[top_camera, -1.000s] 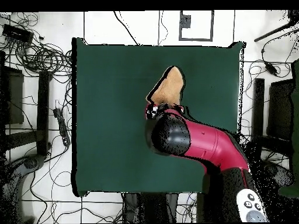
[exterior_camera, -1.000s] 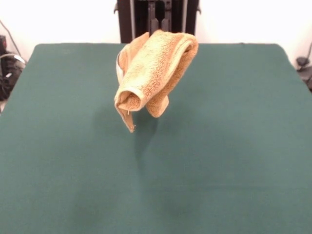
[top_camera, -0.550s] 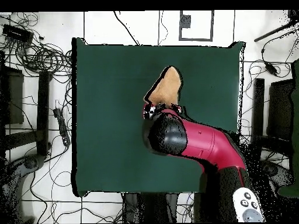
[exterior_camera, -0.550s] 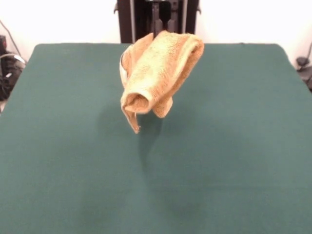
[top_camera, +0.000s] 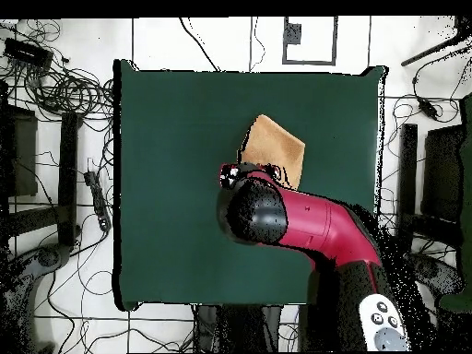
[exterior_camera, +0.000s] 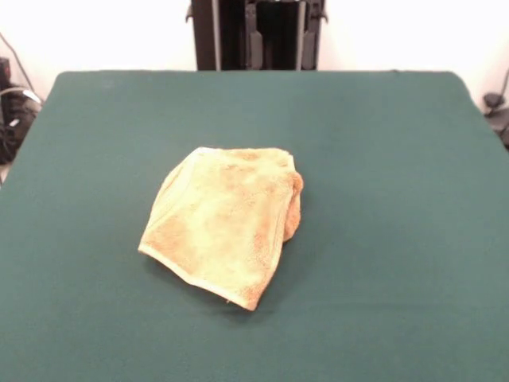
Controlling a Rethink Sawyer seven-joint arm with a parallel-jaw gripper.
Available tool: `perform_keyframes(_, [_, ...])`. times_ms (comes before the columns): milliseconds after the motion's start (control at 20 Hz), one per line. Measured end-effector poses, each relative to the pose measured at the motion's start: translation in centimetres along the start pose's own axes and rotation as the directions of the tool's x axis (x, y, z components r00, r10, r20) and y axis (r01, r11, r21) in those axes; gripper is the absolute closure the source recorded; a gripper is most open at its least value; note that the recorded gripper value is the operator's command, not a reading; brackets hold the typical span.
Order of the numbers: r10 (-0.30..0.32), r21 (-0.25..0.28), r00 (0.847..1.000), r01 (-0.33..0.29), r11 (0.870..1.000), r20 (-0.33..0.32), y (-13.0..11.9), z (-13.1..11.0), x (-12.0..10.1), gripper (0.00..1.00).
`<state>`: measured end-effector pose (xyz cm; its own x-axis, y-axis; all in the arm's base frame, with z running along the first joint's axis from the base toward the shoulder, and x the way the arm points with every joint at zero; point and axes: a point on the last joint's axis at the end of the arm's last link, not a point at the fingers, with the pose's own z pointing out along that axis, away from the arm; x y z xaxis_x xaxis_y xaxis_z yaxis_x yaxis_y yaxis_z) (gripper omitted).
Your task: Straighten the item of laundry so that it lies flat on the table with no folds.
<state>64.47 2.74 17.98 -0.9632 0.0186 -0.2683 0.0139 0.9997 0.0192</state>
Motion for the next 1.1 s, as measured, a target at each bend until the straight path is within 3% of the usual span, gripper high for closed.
perform_keyframes(500, [-0.007, 0.004, 1.000, 0.007, 1.000, 0.001, 0.4, 0.0, 0.0, 0.00])
perform_keyframes(1100, [-0.061, 0.000, 0.998, 0.061, 0.998, -0.001, 3.8, 0.7, 0.0, 0.00])
